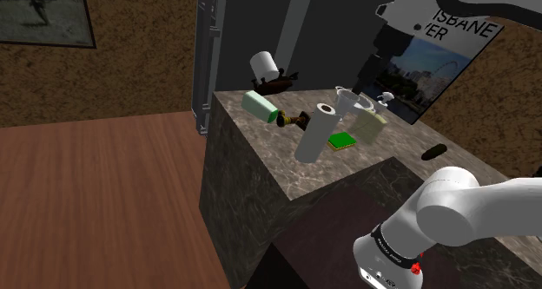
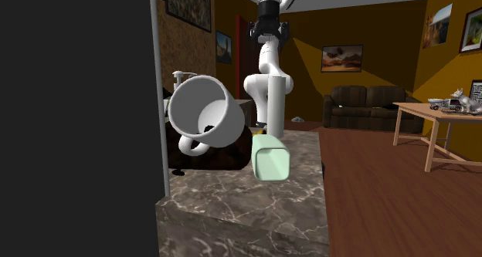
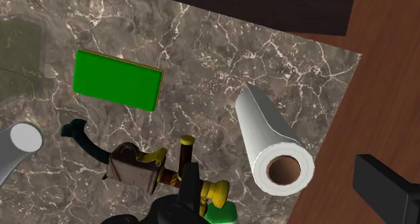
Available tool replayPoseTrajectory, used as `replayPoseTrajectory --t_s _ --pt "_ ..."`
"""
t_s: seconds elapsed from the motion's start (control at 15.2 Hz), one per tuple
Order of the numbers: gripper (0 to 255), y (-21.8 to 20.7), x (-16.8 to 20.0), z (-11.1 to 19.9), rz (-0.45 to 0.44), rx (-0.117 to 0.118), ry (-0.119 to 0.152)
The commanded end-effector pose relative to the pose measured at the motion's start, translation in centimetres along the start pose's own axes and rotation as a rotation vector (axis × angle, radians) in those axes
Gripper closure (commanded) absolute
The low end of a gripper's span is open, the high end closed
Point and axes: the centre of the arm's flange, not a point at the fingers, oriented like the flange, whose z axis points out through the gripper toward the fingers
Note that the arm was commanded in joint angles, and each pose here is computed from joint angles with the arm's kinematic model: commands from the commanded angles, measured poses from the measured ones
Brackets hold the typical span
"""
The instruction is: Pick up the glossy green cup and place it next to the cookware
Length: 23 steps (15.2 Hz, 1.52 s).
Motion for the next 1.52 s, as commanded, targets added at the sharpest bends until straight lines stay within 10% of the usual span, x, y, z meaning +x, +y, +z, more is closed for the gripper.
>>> replayPoseTrajectory --t_s 0.0,1.45 --pt "0 0.0 0.0 0.0 0.000 0.000 0.000" --pt "0 2.6 20.1 19.7 -0.040 0.006 0.072"
